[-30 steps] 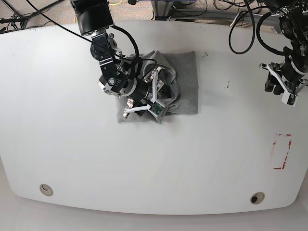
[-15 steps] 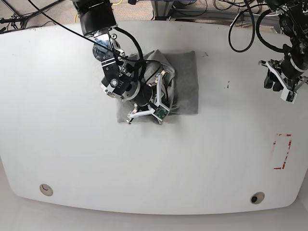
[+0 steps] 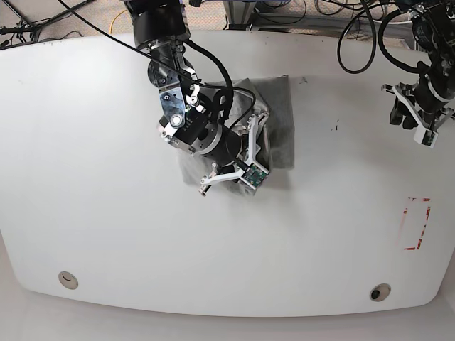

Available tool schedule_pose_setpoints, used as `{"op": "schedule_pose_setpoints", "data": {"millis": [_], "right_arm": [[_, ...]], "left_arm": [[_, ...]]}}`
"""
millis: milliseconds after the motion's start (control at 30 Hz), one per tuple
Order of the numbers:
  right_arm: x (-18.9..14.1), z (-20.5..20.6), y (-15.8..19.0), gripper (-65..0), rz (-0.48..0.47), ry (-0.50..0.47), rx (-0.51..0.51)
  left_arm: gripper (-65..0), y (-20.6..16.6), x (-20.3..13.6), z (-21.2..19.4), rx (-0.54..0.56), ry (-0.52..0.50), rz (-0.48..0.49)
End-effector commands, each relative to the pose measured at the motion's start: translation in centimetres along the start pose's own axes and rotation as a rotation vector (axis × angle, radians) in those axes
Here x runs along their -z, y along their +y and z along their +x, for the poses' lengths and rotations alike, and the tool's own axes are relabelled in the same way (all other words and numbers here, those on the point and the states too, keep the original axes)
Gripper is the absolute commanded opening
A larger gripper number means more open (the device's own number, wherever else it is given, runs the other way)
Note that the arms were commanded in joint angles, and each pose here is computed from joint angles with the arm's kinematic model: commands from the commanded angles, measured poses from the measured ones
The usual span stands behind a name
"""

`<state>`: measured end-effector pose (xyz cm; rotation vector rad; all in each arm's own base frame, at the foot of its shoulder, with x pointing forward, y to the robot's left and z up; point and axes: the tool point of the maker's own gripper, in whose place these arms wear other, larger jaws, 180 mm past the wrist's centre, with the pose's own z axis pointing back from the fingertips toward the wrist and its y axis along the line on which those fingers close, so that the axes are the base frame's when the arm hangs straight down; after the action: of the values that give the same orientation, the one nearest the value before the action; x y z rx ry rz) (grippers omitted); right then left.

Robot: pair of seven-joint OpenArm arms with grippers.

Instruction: Fold the T-shirt properly

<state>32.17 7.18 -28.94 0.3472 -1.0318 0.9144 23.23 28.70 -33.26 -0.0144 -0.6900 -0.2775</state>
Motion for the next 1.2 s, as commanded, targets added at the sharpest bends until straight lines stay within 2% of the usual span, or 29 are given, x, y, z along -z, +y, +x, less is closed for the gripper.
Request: {"op": "schedule_pose_setpoints", "data": {"millis": [0,233,500,767,933,1067,1167], "right_arm": [[-0.2,3.6,0.9,-63.4,0.02,-0.103,-0.024],[0.4,4.4,2.8,-63.1,0.067,-0.114,-0.041],[2.3,3.5,5.8,-62.9,0.158,-0.07,-0.044],[4.0,3.7,6.4,-61.5,0.19,-0.05,-0.048],[4.6,4.2,7.5,-46.6,0.224,-0.045,-0.094],[4.7,4.7,9.0,-29.6,0.258,-0.051,-0.133],[4.6,4.7,8.9,-21.9,0.256,-0.053,-0.132]], "left_arm": [[-47.1,0.5,-0.5,1.1,0.022,-0.035,0.012],[-47.1,0.3,-0.6,0.3,0.02,-0.016,0.007],[-47.1,0.3,-0.6,0.3,0.02,-0.016,0.007],[-47.1,0.2,-0.5,0.3,0.018,-0.017,0.005],[-46.9,-0.2,-0.2,0.2,0.019,-0.011,-0.009],[-47.2,-1.0,0.5,-0.3,0.024,0.01,-0.043],[-47.2,-1.1,0.7,-0.4,0.019,0.014,-0.049]]}}
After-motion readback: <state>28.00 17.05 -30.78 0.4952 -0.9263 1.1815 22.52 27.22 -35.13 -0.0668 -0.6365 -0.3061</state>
